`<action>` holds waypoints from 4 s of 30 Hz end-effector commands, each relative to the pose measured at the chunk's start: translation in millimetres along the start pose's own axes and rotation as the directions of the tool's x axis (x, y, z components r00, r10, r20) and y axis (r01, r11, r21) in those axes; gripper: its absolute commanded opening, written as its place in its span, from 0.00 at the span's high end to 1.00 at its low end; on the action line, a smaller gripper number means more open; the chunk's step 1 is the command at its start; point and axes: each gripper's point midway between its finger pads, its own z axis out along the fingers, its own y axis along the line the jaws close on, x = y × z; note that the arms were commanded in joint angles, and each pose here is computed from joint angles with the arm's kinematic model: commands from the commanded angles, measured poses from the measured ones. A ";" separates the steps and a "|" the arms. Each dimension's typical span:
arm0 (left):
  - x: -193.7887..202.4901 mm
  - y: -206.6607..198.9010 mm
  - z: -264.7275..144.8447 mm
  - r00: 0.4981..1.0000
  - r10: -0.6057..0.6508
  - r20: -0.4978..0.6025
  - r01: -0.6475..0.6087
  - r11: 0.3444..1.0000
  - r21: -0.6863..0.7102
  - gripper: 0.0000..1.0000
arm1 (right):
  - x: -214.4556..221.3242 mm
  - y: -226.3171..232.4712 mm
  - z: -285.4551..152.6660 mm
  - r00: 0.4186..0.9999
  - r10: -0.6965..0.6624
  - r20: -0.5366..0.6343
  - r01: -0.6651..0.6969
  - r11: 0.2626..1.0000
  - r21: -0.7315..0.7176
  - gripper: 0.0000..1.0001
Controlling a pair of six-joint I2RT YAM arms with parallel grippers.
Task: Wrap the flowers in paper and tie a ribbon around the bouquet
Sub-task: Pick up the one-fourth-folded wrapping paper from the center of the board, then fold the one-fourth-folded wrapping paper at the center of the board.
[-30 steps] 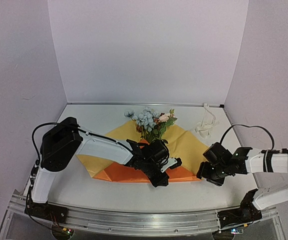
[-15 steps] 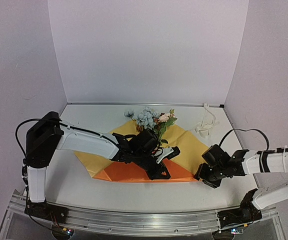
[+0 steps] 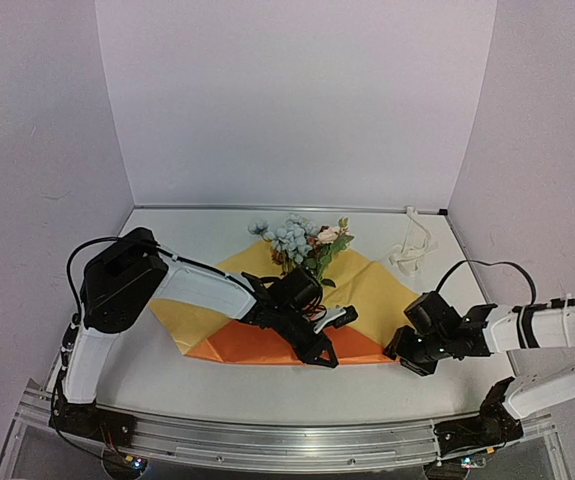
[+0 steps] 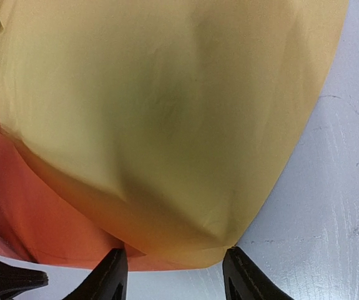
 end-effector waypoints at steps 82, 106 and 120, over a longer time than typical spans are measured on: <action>-17.7 5.8 33.0 0.980 0.182 -0.076 -0.193 0.965 -0.175 1.00 | -17.1 -16.8 -61.1 0.965 -0.245 0.094 0.242 0.970 0.034 1.00; -17.1 9.3 33.4 0.983 0.175 -0.055 -0.183 0.963 -0.197 1.00 | -9.2 78.2 -105.4 0.899 -0.420 0.121 0.436 0.843 -0.315 1.00; -62.6 -7.5 -25.5 0.978 0.150 0.143 -0.123 0.976 -0.182 0.93 | -22.0 28.9 -111.7 0.880 -0.451 0.150 0.468 0.878 -0.102 1.00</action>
